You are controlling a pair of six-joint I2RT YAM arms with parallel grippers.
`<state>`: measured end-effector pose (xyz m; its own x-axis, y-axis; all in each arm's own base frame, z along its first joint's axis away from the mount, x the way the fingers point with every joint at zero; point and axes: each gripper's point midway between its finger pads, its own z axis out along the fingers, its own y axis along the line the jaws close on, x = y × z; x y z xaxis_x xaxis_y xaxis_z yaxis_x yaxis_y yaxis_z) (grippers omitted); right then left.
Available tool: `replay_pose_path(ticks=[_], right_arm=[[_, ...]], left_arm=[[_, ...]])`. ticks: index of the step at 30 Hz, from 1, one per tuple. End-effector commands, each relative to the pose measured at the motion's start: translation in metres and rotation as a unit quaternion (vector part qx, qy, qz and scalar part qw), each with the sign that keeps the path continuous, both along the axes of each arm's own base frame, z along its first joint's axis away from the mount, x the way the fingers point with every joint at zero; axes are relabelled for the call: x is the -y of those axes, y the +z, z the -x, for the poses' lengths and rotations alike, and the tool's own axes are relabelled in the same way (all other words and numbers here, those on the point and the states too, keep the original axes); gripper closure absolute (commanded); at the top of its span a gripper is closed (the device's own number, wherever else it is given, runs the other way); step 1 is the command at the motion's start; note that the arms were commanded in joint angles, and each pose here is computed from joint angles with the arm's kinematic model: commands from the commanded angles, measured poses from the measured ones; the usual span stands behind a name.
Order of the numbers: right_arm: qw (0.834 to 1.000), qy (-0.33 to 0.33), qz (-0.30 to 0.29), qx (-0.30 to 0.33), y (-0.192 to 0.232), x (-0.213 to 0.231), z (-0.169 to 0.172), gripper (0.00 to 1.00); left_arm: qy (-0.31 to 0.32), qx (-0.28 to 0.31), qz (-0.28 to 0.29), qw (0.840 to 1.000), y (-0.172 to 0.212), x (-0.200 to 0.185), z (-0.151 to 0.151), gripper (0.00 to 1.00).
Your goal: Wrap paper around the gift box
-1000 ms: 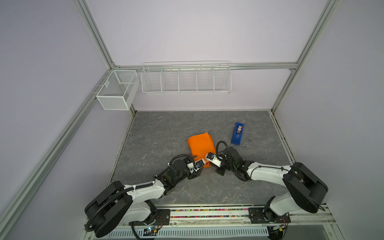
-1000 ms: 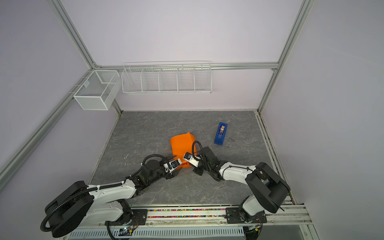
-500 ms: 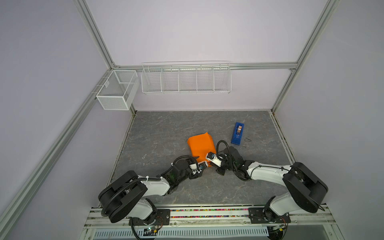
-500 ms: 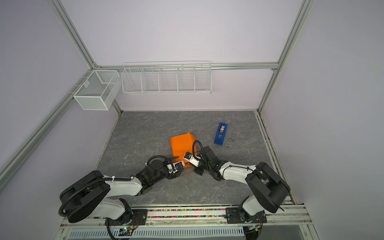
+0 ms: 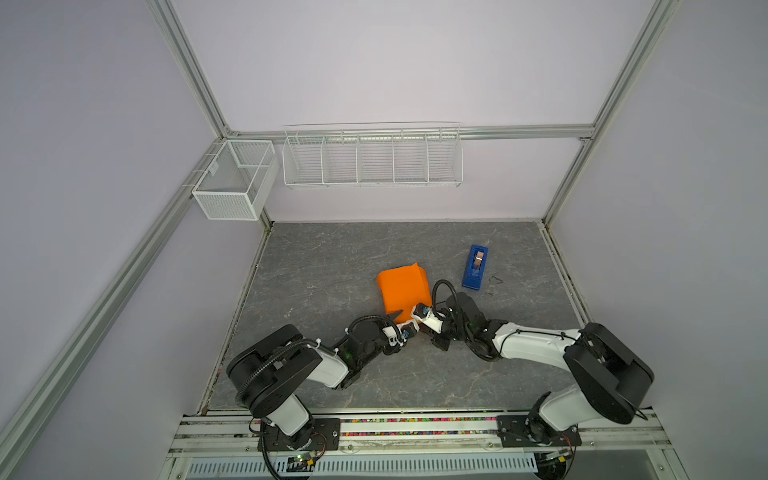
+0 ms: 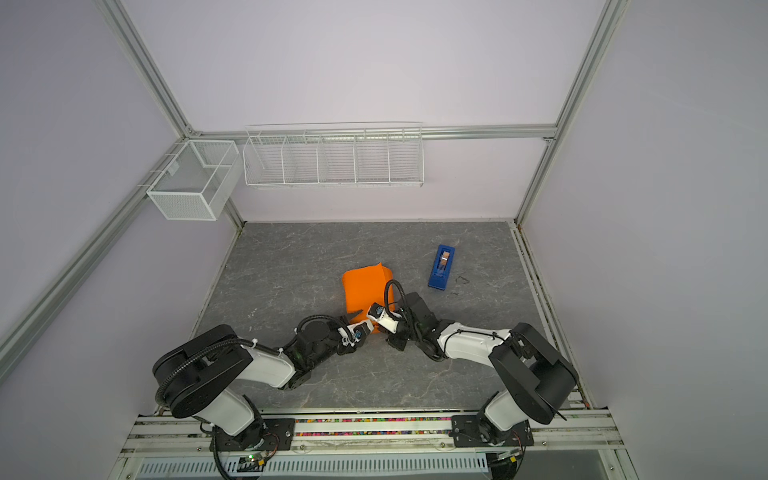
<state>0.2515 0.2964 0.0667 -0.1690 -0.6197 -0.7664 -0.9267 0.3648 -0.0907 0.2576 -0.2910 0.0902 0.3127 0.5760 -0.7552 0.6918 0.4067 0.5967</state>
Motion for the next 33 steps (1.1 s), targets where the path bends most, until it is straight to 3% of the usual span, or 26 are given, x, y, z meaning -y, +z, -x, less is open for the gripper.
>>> replay_pose_path(ticks=[1,8,13,18,33], right_arm=[[1.000,-0.011,-0.006,0.006,0.009,0.002,-0.004,0.77],[0.998,-0.065,-0.017,0.013,0.023,0.017,-0.007,0.72],[0.995,-0.068,-0.060,-0.032,0.020,0.016,0.011,0.88],[0.992,-0.049,-0.097,-0.066,0.008,0.006,0.022,0.93],[0.987,-0.079,-0.137,-0.031,0.015,-0.013,-0.022,0.93]], left_arm=[[0.018,0.021,0.010,1.000,0.004,-0.004,-0.005,0.43],[0.028,0.017,0.015,0.999,0.002,-0.005,-0.007,0.45],[0.033,0.015,0.020,0.999,0.003,-0.006,-0.008,0.47],[0.035,0.015,0.020,0.999,0.003,-0.007,-0.009,0.47],[0.036,0.006,0.019,0.999,0.001,-0.007,-0.008,0.49]])
